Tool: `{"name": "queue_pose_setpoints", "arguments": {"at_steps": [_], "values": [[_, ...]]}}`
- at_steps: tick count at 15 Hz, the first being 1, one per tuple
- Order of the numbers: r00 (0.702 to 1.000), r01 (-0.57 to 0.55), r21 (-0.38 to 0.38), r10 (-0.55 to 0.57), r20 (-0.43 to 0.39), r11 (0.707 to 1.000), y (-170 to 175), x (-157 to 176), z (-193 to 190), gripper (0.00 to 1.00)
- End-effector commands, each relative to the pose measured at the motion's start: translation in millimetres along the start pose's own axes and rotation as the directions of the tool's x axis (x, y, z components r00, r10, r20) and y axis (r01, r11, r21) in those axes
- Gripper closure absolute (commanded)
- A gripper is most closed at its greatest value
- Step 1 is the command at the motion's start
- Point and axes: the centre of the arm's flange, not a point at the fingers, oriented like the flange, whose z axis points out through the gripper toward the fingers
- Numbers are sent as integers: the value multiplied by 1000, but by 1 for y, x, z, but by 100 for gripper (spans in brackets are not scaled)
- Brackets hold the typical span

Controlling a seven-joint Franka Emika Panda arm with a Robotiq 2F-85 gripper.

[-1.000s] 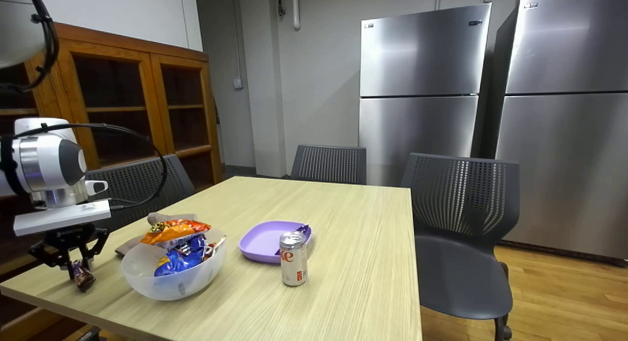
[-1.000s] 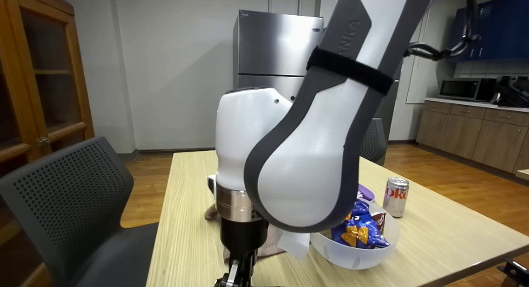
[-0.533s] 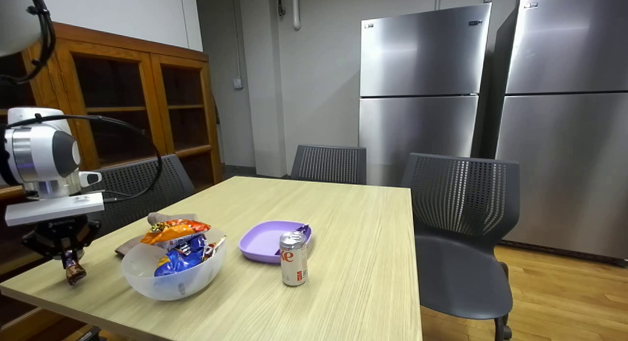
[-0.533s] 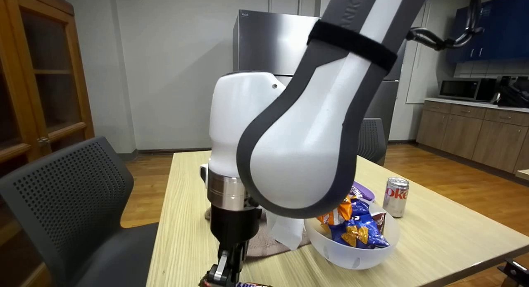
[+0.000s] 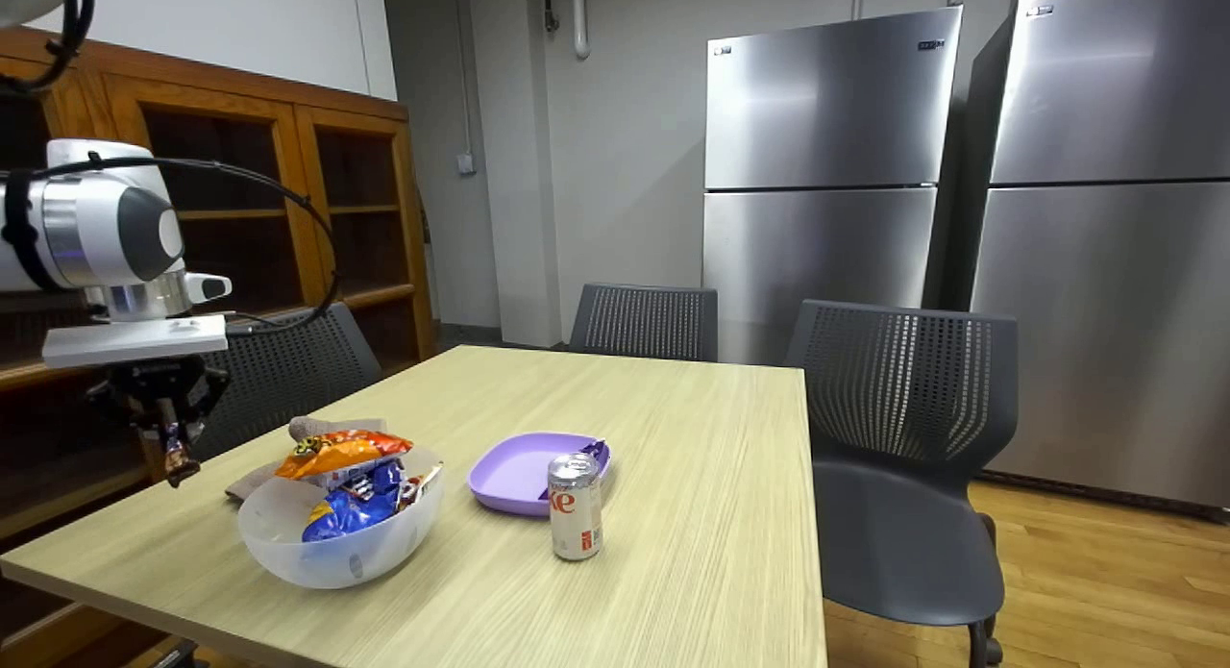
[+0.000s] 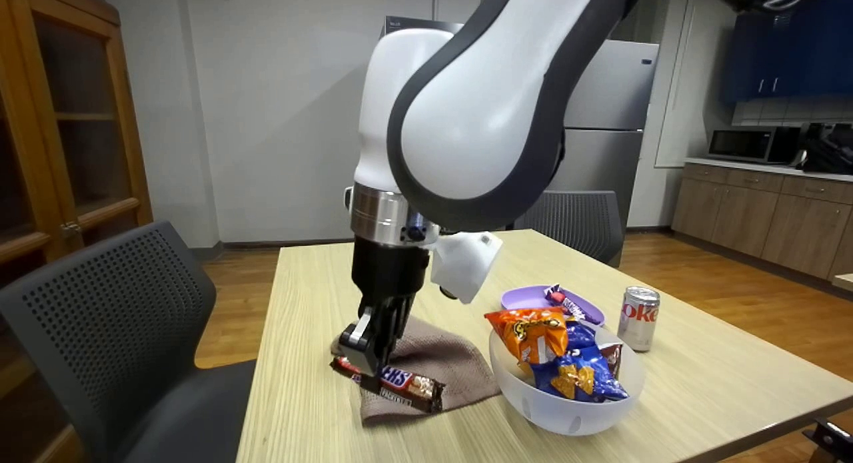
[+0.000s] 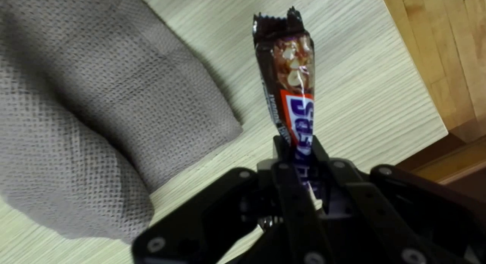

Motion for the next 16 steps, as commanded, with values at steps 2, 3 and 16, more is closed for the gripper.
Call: {"name": "queue_pose_setpoints", "arguments": {"at_steps": [2,3,16], "values": [[999,-52,-29,52,16,998,29,-8,-50,96],[998,-67,-35,68,19,997,37,-10,-56,96],[958,-285,-52,284,-27,957,152,-57,-105,96]]}}
